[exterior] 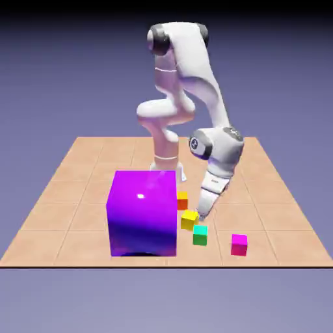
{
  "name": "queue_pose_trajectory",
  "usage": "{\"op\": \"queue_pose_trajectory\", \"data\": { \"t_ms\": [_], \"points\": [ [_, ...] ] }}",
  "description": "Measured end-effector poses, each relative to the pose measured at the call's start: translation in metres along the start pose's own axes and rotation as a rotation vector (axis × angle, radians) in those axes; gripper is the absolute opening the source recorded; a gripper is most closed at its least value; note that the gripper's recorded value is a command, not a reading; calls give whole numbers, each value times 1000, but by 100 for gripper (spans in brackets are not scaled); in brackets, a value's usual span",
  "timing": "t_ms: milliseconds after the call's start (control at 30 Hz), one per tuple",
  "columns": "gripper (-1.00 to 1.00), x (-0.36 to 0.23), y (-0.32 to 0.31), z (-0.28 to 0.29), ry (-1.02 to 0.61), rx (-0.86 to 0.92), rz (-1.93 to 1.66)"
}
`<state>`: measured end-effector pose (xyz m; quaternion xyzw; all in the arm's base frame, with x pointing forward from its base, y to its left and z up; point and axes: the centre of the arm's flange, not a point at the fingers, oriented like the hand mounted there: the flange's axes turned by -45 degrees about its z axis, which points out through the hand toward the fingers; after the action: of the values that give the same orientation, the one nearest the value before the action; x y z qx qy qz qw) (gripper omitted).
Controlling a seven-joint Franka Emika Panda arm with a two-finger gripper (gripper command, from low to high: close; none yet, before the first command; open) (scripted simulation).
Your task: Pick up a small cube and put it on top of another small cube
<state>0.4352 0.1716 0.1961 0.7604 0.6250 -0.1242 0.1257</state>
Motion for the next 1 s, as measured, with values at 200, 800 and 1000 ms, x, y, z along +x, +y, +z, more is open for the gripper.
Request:
{"op": "queue_pose_trajectory", "data": {
  "t_ms": [200, 800, 1000],
  "points": [
    [0, 13, -4, 56, -45, 11, -66],
    [-100, -56, -64, -23, -49, 122, 205],
    [100, -51, -71, 45, -49, 120, 204]
  ]
}}
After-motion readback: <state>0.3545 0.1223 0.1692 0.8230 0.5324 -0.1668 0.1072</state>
